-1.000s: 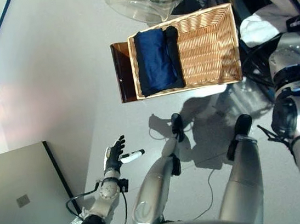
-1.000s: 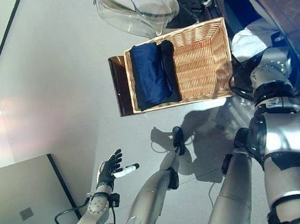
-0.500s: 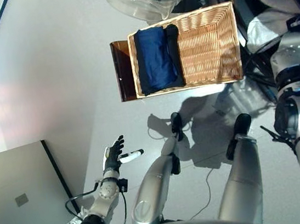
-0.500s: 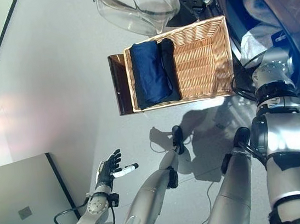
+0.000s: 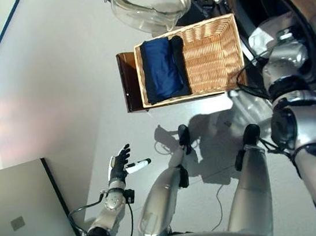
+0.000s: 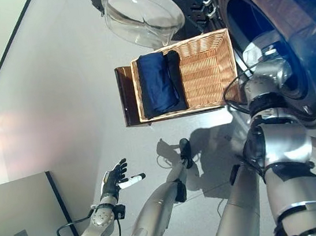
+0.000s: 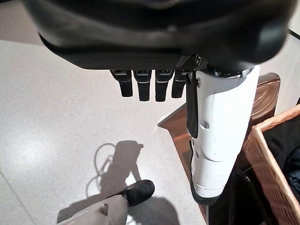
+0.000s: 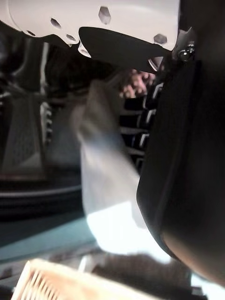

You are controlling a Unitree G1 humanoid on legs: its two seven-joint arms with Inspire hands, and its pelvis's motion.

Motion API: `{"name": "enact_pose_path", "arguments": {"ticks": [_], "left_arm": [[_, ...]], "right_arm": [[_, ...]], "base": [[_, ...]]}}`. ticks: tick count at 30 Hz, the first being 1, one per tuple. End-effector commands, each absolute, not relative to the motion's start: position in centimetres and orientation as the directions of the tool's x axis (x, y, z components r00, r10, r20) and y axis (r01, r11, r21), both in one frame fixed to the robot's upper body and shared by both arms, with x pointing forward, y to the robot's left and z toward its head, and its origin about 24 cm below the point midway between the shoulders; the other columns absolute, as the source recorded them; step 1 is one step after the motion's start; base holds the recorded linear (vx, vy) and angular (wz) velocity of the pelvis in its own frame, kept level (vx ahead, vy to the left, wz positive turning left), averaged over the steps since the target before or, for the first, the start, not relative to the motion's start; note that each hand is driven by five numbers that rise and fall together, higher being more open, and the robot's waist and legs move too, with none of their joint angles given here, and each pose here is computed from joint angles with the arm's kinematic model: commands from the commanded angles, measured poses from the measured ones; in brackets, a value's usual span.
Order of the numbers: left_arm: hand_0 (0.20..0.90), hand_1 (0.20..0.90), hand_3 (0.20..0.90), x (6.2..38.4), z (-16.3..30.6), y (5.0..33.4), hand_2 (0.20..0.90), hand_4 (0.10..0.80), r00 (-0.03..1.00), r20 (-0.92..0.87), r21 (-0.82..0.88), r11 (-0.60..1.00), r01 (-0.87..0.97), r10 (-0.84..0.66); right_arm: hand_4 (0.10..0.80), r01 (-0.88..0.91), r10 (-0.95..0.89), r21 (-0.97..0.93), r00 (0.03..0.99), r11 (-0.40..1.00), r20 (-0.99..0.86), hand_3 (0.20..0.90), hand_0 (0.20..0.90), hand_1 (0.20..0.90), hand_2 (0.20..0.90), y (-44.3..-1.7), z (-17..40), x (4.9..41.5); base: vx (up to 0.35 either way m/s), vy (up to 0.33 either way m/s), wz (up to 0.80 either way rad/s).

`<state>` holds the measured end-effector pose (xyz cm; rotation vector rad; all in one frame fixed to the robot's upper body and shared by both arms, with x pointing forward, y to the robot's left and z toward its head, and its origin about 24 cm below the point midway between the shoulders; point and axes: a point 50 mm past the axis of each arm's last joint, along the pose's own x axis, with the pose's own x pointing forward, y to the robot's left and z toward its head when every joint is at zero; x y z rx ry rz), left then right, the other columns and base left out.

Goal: Pick up the clothes and place them into the washing machine

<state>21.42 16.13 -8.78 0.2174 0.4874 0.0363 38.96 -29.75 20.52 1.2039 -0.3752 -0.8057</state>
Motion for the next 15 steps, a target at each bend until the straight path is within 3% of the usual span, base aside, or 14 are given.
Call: {"name": "enact_pose_path", "arguments": {"ticks": [1,15], "left_arm": [[0.900,0.900,0.900,22.3,-8.3,18.5,0.900,0.800,0.884,-0.432,0.280,0.958,-0.056,0.178],[0.900,0.900,0.900,21.8,-9.0,18.7,0.900,0.800,0.865,-0.467,0.280,0.959,-0.050,0.181]], "right_arm": [[0.800,0.204,-0.725,0.939,0.685,0.278,0.066,0.900,0.900,0.900,0.900,-29.5,24.2,38.9],[0.800,0.183,-0.703,0.930,0.704,0.320,0.104,0.900,0.900,0.900,0.900,-28.9,23.8,39.0]], "base": [[-0.006,0.013,-0.09],[-0.002,0.002,-0.03]]}}
